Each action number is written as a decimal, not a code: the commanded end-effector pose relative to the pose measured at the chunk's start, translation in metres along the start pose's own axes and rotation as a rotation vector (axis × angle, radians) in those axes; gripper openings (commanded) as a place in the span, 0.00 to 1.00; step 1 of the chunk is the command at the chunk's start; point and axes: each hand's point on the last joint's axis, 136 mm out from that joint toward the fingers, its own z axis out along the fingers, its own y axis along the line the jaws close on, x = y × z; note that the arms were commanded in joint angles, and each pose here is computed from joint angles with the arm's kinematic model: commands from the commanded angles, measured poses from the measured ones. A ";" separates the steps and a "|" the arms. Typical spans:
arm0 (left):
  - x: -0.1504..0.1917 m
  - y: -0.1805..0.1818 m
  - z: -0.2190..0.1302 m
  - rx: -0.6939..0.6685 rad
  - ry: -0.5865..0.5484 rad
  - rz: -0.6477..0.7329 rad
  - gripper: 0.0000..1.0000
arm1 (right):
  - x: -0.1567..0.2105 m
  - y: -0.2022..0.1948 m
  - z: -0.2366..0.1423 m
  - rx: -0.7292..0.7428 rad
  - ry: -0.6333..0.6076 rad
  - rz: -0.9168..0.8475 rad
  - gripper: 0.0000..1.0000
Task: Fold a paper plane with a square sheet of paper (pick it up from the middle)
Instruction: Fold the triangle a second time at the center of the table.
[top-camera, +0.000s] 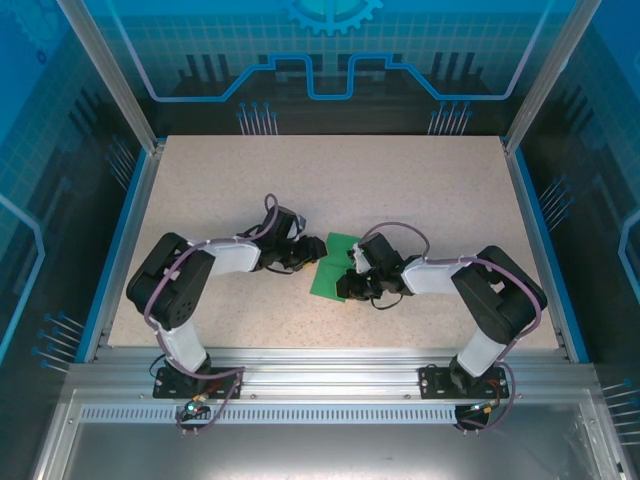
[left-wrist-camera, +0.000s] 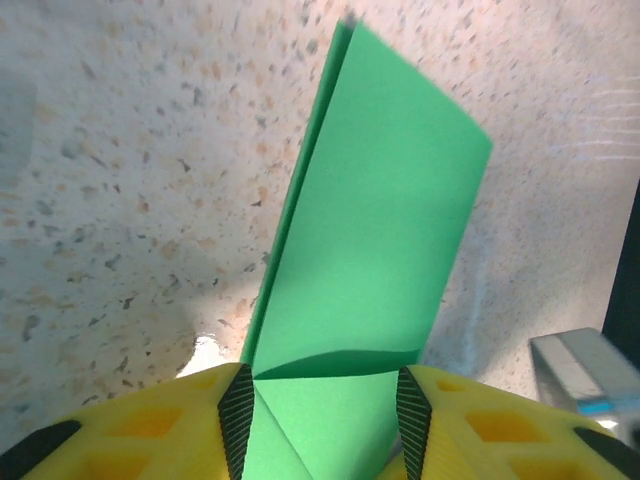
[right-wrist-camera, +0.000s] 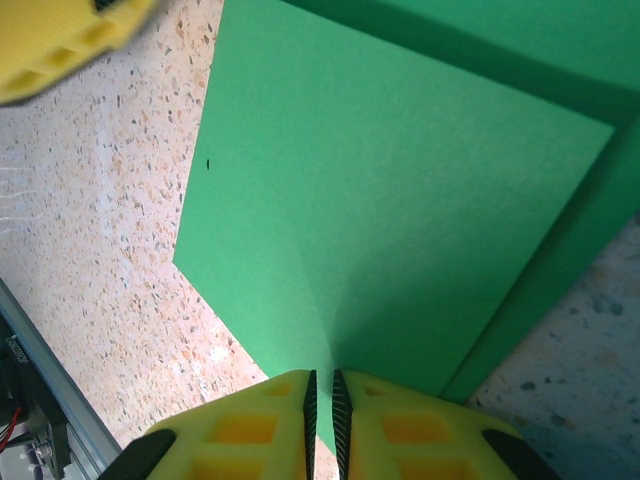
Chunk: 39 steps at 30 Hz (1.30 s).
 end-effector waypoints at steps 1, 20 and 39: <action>-0.001 -0.010 -0.018 0.010 -0.022 0.042 0.46 | 0.023 -0.030 0.005 0.105 0.090 0.054 0.16; 0.041 -0.026 0.013 0.045 0.081 0.009 0.41 | 0.011 -0.017 0.002 0.082 0.057 0.035 0.17; 0.049 0.018 0.041 -0.085 0.123 -0.048 0.35 | 0.040 -0.019 -0.007 0.066 0.117 0.025 0.17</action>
